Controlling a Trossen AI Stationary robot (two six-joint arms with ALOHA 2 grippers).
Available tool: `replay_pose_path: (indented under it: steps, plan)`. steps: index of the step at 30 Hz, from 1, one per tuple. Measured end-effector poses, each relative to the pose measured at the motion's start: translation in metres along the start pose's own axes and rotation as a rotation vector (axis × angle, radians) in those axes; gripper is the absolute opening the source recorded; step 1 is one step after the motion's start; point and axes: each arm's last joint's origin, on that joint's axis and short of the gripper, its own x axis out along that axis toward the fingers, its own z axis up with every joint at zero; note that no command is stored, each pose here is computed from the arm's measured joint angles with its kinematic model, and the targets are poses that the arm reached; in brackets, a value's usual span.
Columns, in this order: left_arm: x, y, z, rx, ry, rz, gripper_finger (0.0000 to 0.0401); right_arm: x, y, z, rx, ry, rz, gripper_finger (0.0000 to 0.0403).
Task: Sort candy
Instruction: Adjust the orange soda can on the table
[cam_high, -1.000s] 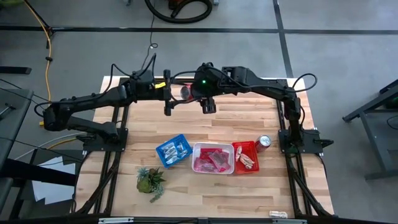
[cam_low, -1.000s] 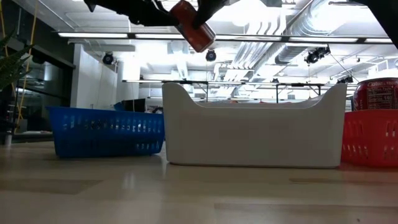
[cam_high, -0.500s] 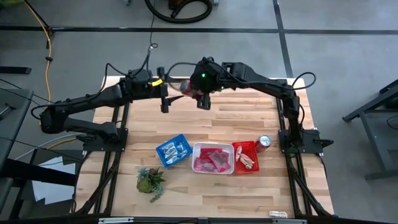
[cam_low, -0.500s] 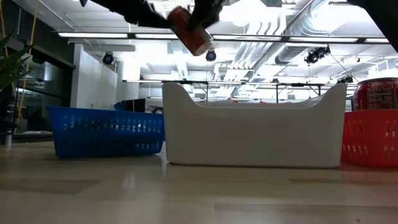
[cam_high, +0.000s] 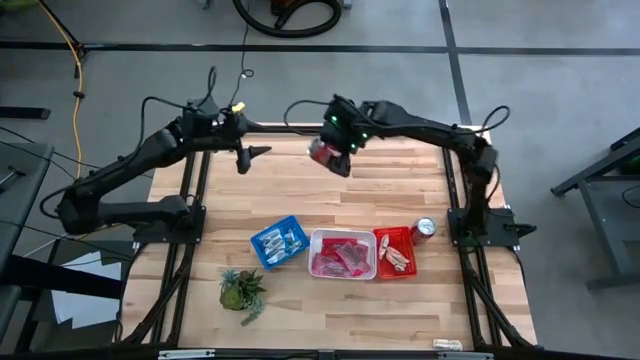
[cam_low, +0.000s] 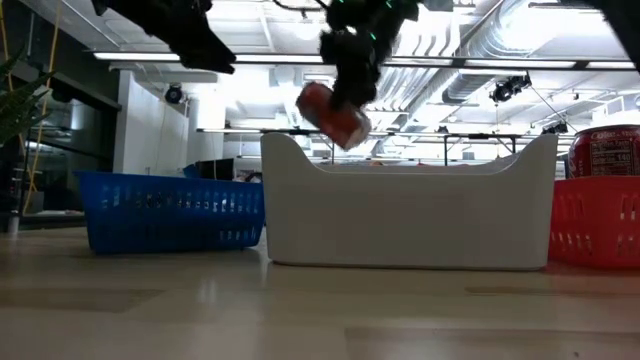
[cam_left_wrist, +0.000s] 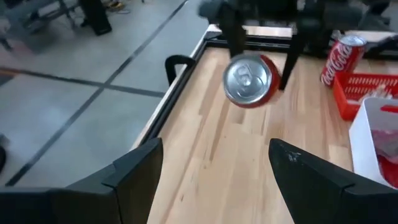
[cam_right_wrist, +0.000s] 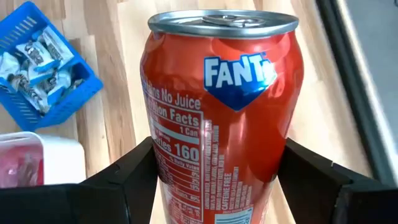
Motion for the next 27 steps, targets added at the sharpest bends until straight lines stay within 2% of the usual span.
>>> replay_pose_path:
  steps: [4,8,11,14,16,20,27]
  plan:
    - [-0.007,0.002,-0.001,-0.052,-0.004,0.020,0.0278,0.023,-0.006,-0.039,0.110,-0.132,0.004,0.0260]
    - [-0.011,0.003,0.000,-0.083,-0.022,0.032,0.0278,0.058,-0.009,-0.065,0.261,-0.440,-0.009,0.0260]
    - [-0.011,0.003,0.001,-0.113,-0.027,0.034,0.0278,0.088,-0.002,-0.068,0.302,-0.742,-0.022,0.0260]
    - [-0.011,0.003,0.001,-0.137,-0.026,0.042,0.0278,0.119,0.014,-0.070,0.272,-0.900,-0.056,0.0260]
    - [-0.011,0.003,0.001,-0.149,-0.026,0.043,0.0278,0.137,0.024,-0.068,0.219,-0.912,-0.089,0.0260]
    - [-0.011,0.003,0.001,-0.161,-0.026,0.043,0.0278,0.165,0.043,-0.051,0.190,-0.884,-0.076,0.0262]
    - [-0.011,0.003,0.000,-0.164,-0.017,0.041,0.0278,0.204,0.060,-0.024,0.203,-0.903,-0.242,0.0266]
